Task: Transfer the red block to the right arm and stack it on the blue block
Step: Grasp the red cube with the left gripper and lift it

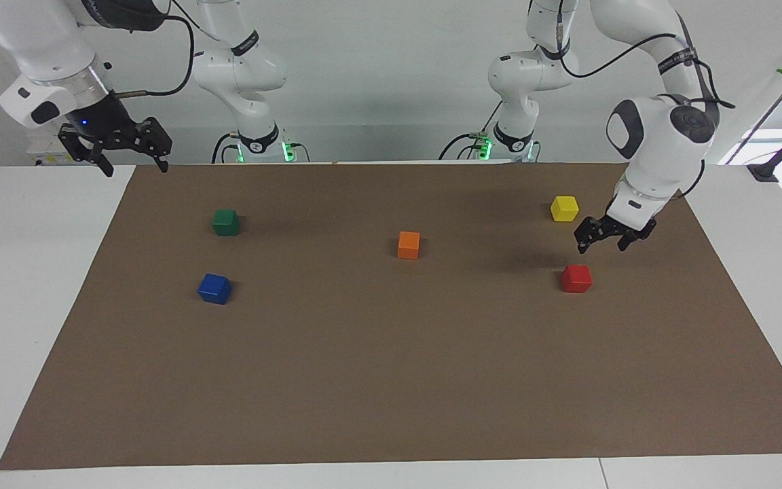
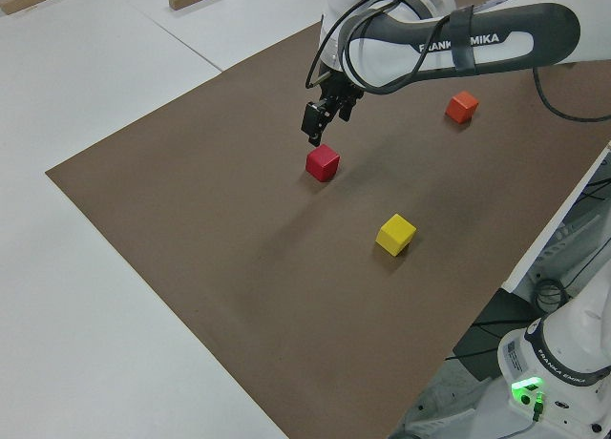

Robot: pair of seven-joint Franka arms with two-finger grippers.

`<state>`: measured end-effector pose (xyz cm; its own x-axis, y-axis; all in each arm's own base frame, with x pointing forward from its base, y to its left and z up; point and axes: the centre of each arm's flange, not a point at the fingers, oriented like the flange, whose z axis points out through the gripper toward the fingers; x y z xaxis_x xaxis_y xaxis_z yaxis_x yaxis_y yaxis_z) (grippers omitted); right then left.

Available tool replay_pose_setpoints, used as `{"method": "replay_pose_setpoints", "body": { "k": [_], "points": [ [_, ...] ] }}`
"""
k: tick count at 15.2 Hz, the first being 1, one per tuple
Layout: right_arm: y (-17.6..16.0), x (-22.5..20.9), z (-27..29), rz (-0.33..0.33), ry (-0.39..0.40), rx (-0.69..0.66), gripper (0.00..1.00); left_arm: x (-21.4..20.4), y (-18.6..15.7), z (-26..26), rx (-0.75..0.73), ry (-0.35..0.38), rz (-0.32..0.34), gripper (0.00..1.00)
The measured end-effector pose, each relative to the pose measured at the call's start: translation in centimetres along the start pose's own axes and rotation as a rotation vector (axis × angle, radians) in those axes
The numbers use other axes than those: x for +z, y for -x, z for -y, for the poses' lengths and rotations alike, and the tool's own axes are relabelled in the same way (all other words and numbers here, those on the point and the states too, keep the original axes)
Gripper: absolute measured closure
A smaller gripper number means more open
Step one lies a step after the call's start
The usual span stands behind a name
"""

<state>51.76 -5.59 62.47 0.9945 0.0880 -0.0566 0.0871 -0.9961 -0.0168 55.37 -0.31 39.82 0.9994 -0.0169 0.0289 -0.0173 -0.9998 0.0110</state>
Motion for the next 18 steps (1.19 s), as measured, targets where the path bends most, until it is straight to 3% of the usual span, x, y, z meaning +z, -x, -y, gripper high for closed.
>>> {"method": "replay_pose_setpoints", "body": {
  "k": [5,11,12,15,18],
  "points": [
    [0.7,5.2,2.0,-0.02,-0.202,0.011,0.0,4.2,-1.0,-0.2,0.004,0.005,-0.019,0.0],
    [1.2,12.9,2.4,-0.048,-0.576,0.045,0.0,8.1,-0.6,-0.7,0.013,0.009,0.005,0.0],
    [1.3,14.5,1.9,-0.063,-0.643,0.031,0.0,8.8,-0.4,-0.8,0.013,0.009,0.013,0.06],
    [1.3,19.5,0.2,-0.114,-0.814,-0.01,0.0,9.5,-0.3,-0.8,-0.066,0.009,0.026,0.41],
    [0.5,22.2,1.2,-0.177,-0.989,0.013,0.0,7.8,-1.2,-1.7,-0.263,0.015,0.06,0.45]
  ]
}}
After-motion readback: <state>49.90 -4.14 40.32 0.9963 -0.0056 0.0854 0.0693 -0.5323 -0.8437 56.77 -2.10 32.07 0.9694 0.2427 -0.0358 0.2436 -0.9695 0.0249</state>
